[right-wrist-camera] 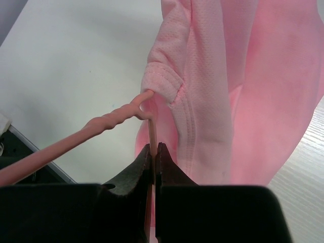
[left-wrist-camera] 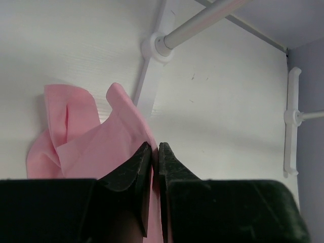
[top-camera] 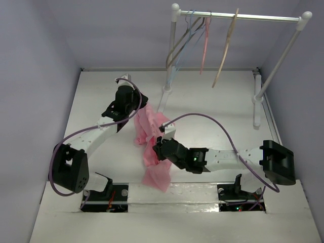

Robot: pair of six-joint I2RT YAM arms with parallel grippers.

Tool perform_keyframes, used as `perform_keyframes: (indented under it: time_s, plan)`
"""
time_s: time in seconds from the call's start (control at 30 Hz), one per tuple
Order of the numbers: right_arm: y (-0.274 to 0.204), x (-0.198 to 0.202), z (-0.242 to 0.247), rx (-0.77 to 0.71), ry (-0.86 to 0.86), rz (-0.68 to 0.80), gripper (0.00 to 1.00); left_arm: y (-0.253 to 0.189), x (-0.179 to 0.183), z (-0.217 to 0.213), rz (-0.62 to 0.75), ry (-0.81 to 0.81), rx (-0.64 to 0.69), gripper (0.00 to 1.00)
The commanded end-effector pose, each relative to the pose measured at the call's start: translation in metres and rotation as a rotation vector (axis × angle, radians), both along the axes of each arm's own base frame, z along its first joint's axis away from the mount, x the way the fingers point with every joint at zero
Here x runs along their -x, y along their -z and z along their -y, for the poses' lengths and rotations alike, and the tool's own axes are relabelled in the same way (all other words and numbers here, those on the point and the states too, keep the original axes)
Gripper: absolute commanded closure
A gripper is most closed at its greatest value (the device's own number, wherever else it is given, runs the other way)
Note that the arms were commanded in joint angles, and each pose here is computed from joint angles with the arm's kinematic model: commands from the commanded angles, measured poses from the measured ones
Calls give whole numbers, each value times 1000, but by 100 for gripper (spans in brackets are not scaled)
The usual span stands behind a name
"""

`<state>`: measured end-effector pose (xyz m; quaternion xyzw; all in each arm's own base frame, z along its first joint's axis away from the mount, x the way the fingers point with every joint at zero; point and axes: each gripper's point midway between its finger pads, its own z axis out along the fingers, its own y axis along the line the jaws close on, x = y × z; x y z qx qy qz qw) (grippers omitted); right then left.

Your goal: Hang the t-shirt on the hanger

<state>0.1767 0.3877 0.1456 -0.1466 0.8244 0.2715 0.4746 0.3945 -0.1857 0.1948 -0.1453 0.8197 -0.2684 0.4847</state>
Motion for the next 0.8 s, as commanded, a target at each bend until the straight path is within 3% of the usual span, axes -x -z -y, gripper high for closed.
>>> perform_keyframes:
  time_s: [0.0,0.43,0.57,0.63,0.67,0.77]
  plan:
    - [-9,7,4,-35,-34,-3,100,-45,-16,-13,110,-69,-14,100]
    - [-2,47,18,-3,-168,-87,100,-71,-33,-32,119,-115,-85,100]
    - [-4,43,33,3,-124,-76,100,-67,-27,-30,114,-87,-60,100]
    - [-13,42,35,-20,-117,-62,100,-59,-23,-26,114,-69,-31,91]
    - [-15,41,36,-21,-112,-54,100,-57,-21,-24,114,-58,-21,81]
    - [-24,39,38,-41,-105,-42,100,-43,-17,-18,90,-35,3,74]
